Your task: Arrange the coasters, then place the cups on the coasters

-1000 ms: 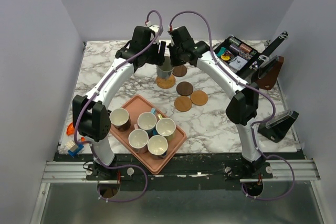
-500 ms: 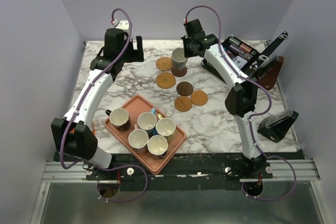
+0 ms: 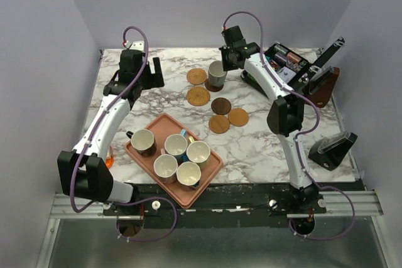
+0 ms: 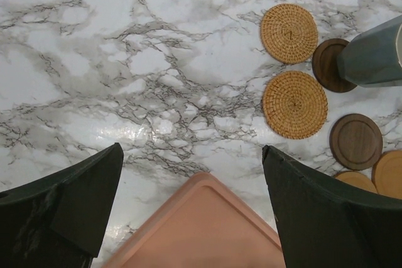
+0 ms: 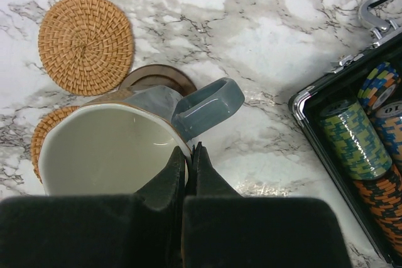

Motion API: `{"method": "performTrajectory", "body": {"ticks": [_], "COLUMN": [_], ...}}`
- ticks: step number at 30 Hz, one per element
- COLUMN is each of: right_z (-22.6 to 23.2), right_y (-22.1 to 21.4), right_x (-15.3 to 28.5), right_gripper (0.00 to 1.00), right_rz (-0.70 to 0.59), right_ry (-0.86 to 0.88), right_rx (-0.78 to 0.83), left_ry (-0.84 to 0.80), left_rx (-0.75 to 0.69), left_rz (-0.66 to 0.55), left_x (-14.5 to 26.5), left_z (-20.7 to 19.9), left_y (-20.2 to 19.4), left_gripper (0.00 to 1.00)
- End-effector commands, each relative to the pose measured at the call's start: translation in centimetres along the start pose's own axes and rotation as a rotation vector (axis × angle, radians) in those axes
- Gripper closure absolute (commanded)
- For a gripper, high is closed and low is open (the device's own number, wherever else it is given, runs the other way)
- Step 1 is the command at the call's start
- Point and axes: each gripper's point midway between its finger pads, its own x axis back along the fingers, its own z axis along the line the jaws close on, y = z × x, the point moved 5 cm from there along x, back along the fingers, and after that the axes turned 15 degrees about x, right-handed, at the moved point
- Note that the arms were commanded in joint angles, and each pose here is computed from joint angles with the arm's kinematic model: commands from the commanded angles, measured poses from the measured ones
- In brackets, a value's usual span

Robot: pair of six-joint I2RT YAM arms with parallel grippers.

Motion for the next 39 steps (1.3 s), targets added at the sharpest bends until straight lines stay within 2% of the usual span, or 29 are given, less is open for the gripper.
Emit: {"method": "performTrajectory", "body": {"ticks": [1,30,31,33,39], "right_z": [0.6,1.2,1.2,1.2,1.3], "right_y": [3.2,2.0,2.0,2.0,2.0], "right_x": [0.6,-1.6,-1.6,-1.6,-1.7], "right_gripper": [0.99,0.99,0.98,0.88,0.73], "right_rz": [-0.129,-0.101,-0.101,-0.101,-0.102], "right_ry": [0.039,0.055,0.053,0.056,0.064], "right_rx": [-0.008,-0.002,0.000,0.000,0.005], "left_ry": [0.020,0.047,0.045,0.046,0.045], "left_rx": [0.032,0.041,0.043,0.043,0.045], "left_rz": [-0.042,-0.026,-0.026,-0.027,-0.023], "left_x": [1.2,2.3,2.3,2.3,2.2], "left_z": [0.5,1.7,1.6,1.7,1.6], "left_y": [0.6,-0.6,-0.6,-0.6,-0.6], "left_gripper": [0.01,0.01,0.01,0.01,0.01]}}
